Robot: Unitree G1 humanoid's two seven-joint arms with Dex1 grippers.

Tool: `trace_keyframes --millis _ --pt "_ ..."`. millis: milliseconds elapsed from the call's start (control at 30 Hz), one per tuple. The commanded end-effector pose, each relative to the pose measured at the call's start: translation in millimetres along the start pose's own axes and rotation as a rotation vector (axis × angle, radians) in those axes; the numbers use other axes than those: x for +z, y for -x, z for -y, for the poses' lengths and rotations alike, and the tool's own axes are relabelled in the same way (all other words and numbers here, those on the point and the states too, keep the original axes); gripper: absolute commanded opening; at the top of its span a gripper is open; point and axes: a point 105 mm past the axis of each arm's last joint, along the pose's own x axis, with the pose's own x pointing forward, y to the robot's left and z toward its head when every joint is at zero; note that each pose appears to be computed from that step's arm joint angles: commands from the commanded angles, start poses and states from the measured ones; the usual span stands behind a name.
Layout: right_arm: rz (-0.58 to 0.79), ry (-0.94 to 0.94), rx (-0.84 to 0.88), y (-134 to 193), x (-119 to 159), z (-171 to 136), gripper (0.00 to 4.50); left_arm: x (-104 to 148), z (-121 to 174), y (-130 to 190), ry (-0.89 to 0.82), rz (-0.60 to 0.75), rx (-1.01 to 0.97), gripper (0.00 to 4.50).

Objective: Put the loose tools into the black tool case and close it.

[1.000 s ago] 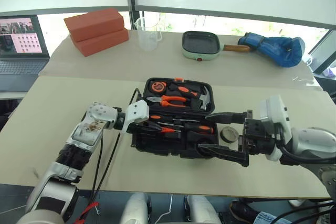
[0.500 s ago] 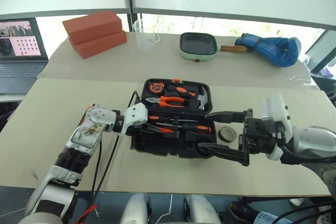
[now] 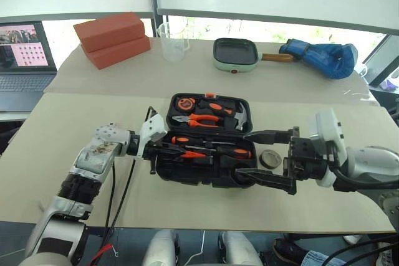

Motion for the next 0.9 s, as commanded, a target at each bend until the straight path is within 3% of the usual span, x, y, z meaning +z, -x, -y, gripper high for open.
trace_keyframes --millis 33,300,567,733,833,900 --pt "0.009 0.026 0.006 0.3 5.7 -2.2 4.50 -9.8 0.8 -4.1 -0.023 -0.035 -0.006 0.07" --pt "0.004 0.026 0.007 1.0 4.9 -4.0 4.50 -14.2 -6.9 -5.6 -0.007 -0.022 0.028 0.07" --pt "0.012 0.029 0.014 -0.4 6.6 -3.2 4.50 -24.9 6.9 -6.9 -0.004 -0.047 -0.013 0.07" --pt "0.023 0.039 0.045 -3.9 8.1 0.7 4.50 -8.3 14.6 20.9 -0.039 -0.012 0.074 0.07" --pt "0.043 0.054 0.074 -9.2 10.9 8.0 4.50 13.7 1.9 74.7 0.033 0.053 0.308 0.77" --pt "0.057 0.051 0.091 -11.8 12.3 11.3 4.50 21.4 -1.5 102.5 0.079 0.091 0.424 1.49"
